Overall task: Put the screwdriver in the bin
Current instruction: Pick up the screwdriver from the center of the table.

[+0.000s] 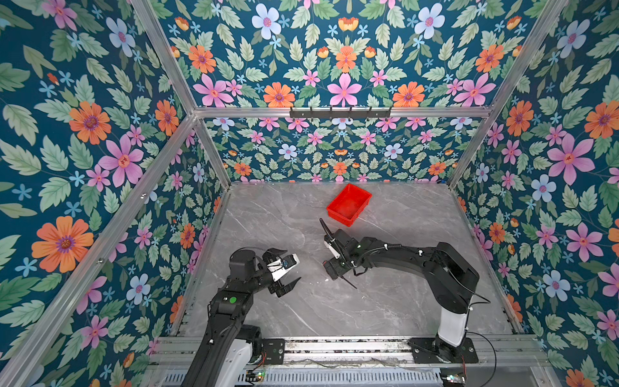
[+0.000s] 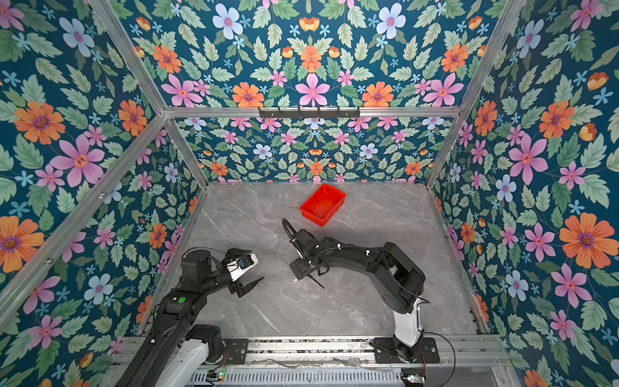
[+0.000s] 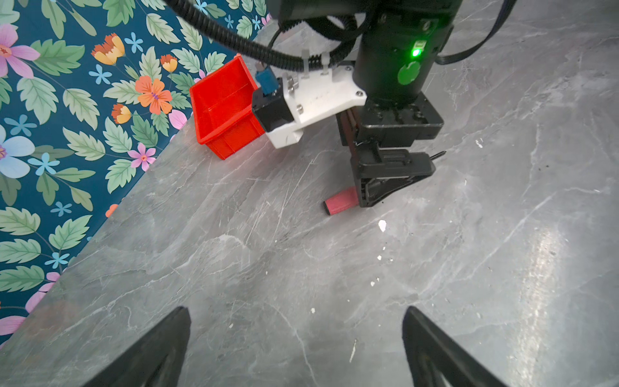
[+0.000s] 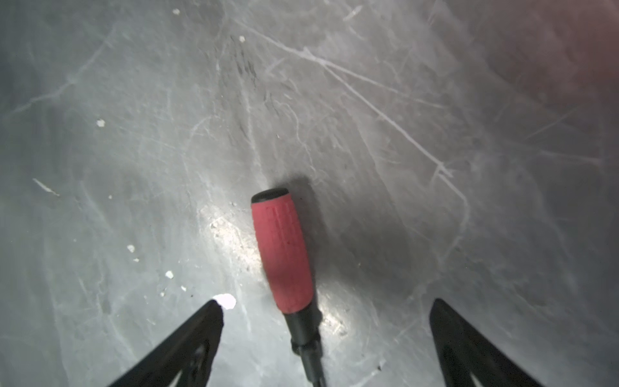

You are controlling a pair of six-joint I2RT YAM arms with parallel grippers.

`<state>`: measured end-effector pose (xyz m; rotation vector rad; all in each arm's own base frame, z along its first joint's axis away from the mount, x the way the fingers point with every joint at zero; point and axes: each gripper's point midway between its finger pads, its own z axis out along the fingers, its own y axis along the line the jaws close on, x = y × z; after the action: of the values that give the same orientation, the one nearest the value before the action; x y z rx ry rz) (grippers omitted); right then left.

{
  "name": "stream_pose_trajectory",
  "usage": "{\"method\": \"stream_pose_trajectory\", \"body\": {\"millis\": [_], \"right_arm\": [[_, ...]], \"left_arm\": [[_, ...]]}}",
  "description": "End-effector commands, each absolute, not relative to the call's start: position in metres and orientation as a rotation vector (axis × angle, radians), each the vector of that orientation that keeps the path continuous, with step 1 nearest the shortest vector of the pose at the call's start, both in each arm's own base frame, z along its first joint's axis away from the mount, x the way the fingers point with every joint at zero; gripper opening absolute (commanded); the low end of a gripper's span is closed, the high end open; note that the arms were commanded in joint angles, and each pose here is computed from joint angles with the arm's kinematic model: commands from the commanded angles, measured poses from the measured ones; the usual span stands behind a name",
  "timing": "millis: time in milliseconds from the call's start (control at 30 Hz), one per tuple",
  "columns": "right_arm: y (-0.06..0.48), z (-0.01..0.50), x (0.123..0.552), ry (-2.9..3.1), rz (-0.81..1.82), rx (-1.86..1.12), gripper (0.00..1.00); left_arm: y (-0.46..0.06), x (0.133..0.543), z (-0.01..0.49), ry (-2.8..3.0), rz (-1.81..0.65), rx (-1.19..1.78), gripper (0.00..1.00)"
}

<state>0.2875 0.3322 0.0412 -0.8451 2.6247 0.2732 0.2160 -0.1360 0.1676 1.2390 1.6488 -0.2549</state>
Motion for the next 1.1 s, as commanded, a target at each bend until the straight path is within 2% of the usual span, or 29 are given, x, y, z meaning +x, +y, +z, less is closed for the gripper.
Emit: {"method": "stream_pose_trajectory", "body": {"millis": [0, 133, 267, 333, 467, 967, 1067], "right_arm": [[0.328, 0.033, 0.286, 2.673, 0.227, -0.845, 0.93], [0.328, 0.024, 0.287, 2.704, 0.191, -0.862, 0.83], [0.328, 0.022, 0.288, 2.7, 0.165, -0.871, 0.68], [0.327, 0.021, 0.289, 2.688, 0.146, -0.889, 0.66], [0.325, 0.021, 0.29, 2.681, 0.119, -0.899, 0.55], [0.322, 0.02, 0.291, 2.685, 0.105, -0.86, 0.01], [0.322, 0.021, 0.291, 2.682, 0.103, -0.854, 0.0]], "left_arm": [[-0.138, 0.215, 0.17, 1.628, -0.262, 1.242, 1.0], [-0.137, 0.215, 0.17, 1.629, -0.258, 1.236, 1.0], [-0.137, 0.217, 0.171, 1.626, -0.25, 1.233, 1.0], [-0.137, 0.217, 0.171, 1.625, -0.252, 1.233, 1.0], [-0.138, 0.217, 0.17, 1.624, -0.256, 1.24, 1.0], [-0.14, 0.219, 0.168, 1.622, -0.27, 1.249, 1.0], [-0.14, 0.218, 0.168, 1.62, -0.27, 1.249, 1.0]]}}
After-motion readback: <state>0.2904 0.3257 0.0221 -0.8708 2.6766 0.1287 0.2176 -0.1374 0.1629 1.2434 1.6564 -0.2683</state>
